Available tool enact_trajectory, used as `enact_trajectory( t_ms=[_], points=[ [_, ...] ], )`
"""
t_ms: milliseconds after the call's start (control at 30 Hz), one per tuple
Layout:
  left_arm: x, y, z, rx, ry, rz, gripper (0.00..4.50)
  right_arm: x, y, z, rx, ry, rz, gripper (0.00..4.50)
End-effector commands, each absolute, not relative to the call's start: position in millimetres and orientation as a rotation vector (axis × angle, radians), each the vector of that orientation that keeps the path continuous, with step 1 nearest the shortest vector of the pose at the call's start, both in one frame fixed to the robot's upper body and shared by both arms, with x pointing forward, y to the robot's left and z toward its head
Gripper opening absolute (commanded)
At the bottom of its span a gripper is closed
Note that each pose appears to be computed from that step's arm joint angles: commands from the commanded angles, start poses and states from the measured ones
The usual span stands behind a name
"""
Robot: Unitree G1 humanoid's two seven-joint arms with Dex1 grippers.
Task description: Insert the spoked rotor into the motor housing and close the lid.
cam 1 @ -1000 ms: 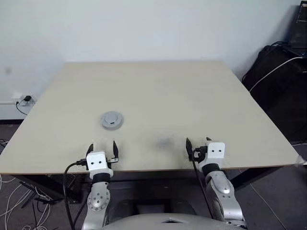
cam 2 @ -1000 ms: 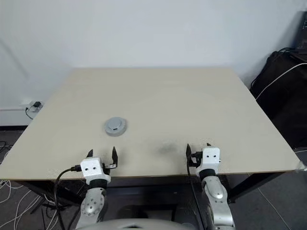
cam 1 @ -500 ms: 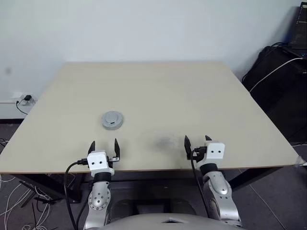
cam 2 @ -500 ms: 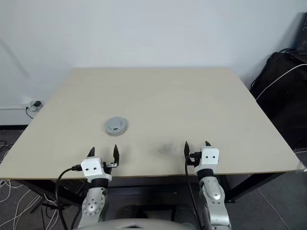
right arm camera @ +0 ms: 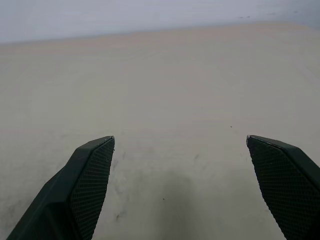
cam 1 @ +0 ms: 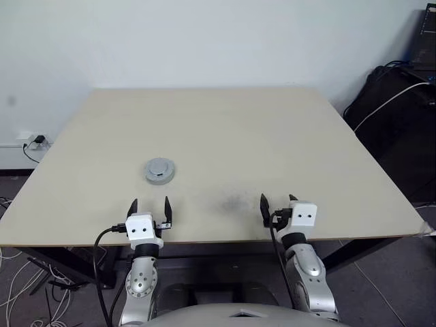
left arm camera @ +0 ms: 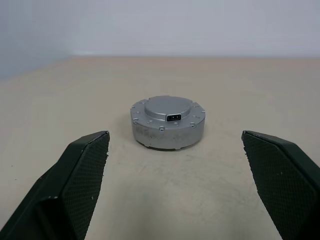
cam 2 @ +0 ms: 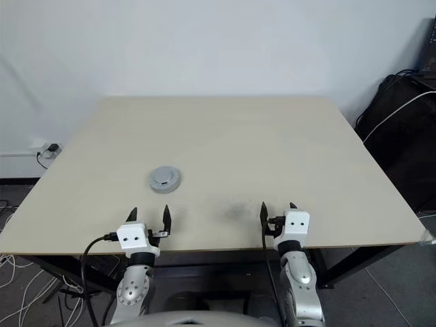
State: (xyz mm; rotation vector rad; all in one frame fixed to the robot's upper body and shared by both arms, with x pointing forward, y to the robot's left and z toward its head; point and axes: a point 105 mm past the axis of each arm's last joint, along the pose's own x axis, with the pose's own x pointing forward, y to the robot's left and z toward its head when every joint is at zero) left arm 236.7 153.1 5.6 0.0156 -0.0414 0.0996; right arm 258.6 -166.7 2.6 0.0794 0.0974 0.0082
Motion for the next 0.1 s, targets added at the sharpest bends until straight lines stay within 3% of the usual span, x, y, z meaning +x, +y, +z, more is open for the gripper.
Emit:
enact_trajectory(
  t_ms=[33,100],
  points=[
    [241.8,149.9,12.2,0.011,-0.075,0.083,4.49,264.5,-166.5,15.2,0.088,0.038,0.009,4.50],
    [242.2,148.5,11.9,0.008,-0.075,0.074,4.49,264.7,-166.2,15.5,0.087,0.037,0.011,4.50]
  ],
)
